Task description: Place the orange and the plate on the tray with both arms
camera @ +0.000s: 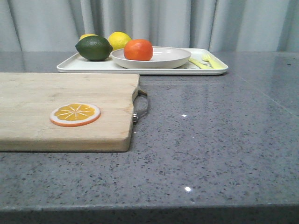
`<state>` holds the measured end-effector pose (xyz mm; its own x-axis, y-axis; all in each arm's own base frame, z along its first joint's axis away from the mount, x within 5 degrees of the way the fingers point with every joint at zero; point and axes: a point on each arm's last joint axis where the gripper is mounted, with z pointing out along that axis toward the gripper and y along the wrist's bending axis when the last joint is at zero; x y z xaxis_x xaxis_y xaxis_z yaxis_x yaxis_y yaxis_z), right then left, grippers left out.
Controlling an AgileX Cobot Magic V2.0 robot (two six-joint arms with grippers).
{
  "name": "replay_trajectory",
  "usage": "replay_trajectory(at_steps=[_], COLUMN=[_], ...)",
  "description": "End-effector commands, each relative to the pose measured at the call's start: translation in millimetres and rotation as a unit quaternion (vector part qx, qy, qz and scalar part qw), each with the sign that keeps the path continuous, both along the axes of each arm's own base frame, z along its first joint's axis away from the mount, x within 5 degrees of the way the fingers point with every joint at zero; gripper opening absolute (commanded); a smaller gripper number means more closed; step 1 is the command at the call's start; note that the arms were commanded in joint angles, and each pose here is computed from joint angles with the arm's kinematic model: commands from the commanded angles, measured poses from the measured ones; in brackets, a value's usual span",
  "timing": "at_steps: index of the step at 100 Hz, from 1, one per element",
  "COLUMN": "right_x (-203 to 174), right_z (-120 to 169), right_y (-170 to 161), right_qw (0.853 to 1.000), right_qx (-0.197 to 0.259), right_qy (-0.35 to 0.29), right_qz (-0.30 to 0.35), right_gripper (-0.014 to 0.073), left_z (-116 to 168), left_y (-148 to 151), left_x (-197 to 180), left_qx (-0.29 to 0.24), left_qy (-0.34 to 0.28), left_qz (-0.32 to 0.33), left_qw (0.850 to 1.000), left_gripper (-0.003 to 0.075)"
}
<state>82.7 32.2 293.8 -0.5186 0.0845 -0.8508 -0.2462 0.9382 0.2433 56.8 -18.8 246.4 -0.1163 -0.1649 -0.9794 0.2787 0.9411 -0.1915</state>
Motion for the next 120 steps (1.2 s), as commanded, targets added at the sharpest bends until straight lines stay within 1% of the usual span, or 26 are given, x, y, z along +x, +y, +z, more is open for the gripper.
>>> replay_trajectory(at_steps=[1, 7, 17, 28, 43, 46, 62, 93, 104, 120], right_x=[2.3, 2.3, 2.3, 2.3, 2.3, 2.3, 2.3, 2.3, 2.3, 2.3], right_z=[12.0, 12.0, 12.0, 12.0, 12.0, 12.0, 12.0, 12.0, 12.0, 12.0], right_y=[-0.9, -0.9, -0.9, -0.9, -0.9, -0.9, -0.9, -0.9, -0.9, -0.9], right_qw=[0.999, 0.999, 0.999, 0.999, 0.999, 0.999, 0.999, 0.999, 0.999, 0.999], right_qx=[0.003, 0.003, 0.003, 0.003, 0.003, 0.003, 0.003, 0.003, 0.003, 0.003], right_qy=[-0.039, -0.039, -0.039, -0.039, -0.039, -0.039, -0.039, -0.039, -0.039, -0.039], right_qz=[-0.006, -0.006, -0.006, -0.006, -0.006, -0.006, -0.006, -0.006, -0.006, -0.006], right_gripper=[-0.0069, -0.0069, -0.0069, -0.0069, -0.0069, -0.0069, -0.0069, -0.0069, -0.0069, -0.0069], left_z=[8.2, 0.7, -10.6, -23.5, -38.3, -40.6, -41.9, -42.3, -42.3, -42.3], left_y=[5.4, 7.6, 10.6, 12.8, 16.9, 17.1, 19.3, 19.4, 19.6, 19.6], left_x=[-0.4, -0.6, -1.0, -1.5, -1.7, -2.0, -2.1, -2.2, -2.2, -2.2], left_qx=[-0.005, -0.005, 0.02, 0.023, 0.026, 0.03, 0.042, 0.05, 0.038, 0.04], left_qy=[-0.067, -0.071, -0.081, -0.078, -0.09, -0.079, -0.073, -0.072, -0.071, -0.071], left_qz=[0.038, 0.055, 0.08, 0.098, 0.132, 0.135, 0.155, 0.156, 0.157, 0.157], left_qw=[0.997, 0.996, 0.993, 0.992, 0.987, 0.987, 0.984, 0.984, 0.984, 0.984], left_gripper=[-0.0019, -0.0019, -0.0019, -0.0019, -0.0019, -0.0019, -0.0019, -0.0019, -0.0019, -0.0019])
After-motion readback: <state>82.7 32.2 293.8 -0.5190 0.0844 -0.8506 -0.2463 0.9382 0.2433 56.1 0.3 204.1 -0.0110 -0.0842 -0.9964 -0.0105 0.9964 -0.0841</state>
